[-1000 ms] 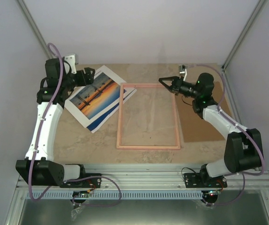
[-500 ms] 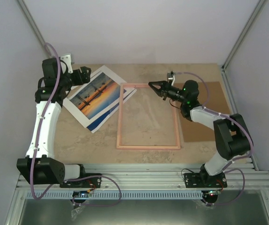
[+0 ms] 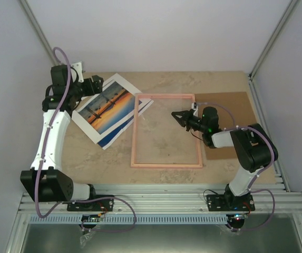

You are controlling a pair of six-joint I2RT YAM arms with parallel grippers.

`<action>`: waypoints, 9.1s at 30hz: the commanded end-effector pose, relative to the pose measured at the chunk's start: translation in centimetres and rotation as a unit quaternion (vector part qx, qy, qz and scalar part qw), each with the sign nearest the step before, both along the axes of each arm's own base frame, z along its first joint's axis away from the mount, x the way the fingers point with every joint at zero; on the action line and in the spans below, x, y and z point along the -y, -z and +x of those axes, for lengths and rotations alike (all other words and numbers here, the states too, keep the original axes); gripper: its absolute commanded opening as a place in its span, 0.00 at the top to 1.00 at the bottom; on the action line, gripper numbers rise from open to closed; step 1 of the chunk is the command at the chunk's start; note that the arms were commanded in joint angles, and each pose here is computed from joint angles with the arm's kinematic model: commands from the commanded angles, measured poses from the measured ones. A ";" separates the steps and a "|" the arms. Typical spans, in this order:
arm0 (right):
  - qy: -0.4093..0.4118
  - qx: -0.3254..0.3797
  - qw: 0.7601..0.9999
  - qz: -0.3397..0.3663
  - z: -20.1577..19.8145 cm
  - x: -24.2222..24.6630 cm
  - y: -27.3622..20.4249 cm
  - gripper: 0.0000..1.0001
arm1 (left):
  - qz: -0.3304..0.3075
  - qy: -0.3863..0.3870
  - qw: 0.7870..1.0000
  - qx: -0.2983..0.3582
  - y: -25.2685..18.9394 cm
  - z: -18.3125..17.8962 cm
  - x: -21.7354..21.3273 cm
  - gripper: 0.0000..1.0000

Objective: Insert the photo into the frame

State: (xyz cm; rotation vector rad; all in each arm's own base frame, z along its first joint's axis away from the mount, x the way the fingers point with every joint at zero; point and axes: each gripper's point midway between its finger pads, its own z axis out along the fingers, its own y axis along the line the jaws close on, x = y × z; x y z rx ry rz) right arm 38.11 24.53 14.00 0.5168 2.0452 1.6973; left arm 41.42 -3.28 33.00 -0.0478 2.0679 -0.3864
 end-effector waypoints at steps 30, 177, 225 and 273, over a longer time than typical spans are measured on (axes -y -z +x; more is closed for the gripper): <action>-0.014 -0.008 0.994 -0.104 -1.1 3.7 5.6 0.99 | 0.000 0.002 1.000 -0.023 2.7 1.2 -0.3 0.09; -0.020 0.035 0.965 -0.259 1.6 7.9 8.6 1.00 | -0.007 0.004 0.999 -0.040 4.2 2.1 -0.1 0.10; -0.036 0.032 0.968 -0.247 1.1 7.3 9.0 0.92 | -0.013 0.008 0.999 -0.046 4.6 2.4 0.0 0.10; 0.004 0.015 0.902 -0.432 2.9 9.3 5.6 0.02 | -0.020 0.011 0.999 -0.033 3.9 1.9 0.3 0.10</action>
